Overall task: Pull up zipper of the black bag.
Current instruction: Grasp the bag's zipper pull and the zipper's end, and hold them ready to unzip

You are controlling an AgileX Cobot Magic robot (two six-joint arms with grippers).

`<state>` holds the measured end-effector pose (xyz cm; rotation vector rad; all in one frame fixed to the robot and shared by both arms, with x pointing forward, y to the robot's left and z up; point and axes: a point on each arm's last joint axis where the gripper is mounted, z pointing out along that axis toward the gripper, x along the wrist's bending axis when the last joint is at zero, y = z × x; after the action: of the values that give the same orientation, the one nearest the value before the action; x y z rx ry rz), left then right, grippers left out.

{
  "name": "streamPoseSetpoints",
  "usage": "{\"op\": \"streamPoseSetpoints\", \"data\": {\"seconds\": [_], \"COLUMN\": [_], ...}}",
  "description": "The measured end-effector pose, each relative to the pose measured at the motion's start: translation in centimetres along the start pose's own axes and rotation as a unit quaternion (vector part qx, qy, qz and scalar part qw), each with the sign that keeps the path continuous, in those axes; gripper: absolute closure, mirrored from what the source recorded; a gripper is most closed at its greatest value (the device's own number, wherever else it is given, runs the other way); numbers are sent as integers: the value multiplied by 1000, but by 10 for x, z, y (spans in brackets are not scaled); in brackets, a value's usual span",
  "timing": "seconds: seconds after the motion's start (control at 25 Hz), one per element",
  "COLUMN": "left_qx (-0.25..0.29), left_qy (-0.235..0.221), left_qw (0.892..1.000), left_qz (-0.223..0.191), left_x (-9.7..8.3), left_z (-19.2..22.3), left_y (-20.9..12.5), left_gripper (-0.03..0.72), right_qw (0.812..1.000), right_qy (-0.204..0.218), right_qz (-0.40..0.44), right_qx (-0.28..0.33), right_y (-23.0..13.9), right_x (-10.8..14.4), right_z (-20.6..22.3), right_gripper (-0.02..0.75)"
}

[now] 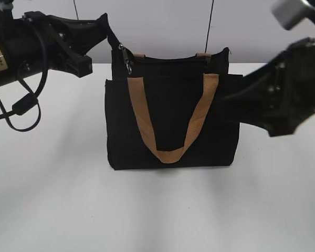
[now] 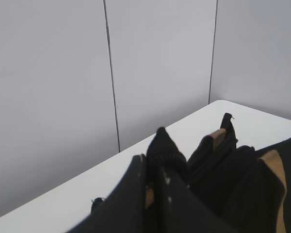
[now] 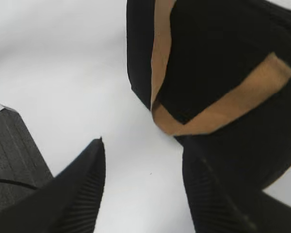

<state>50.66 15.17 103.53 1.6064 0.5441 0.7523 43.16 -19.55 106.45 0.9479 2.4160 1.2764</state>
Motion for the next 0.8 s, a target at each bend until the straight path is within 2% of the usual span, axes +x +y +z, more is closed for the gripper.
{"op": "streamPoseSetpoints", "data": {"seconds": [0.16, 0.44, 0.8], "left_qx": [-1, -1, -4], "left_qy": [0, 0, -1], "left_qw": [1000, 1000, 1000], "left_qz": [0, 0, 0], "left_x": [0, 0, 0], "left_z": [0, 0, 0], "left_y": [0, 0, 1], "left_gripper": [683, 684, 684], "right_qw": [999, 996, 997], "right_qy": [12, 40, 47], "right_qz": [-49, -83, -66], "right_qx": [2, 10, 21], "right_y": [29, 69, 80], "right_x": [-6, -16, -34], "right_z": [34, 98, 154], "right_gripper": [337, 337, 337]}}
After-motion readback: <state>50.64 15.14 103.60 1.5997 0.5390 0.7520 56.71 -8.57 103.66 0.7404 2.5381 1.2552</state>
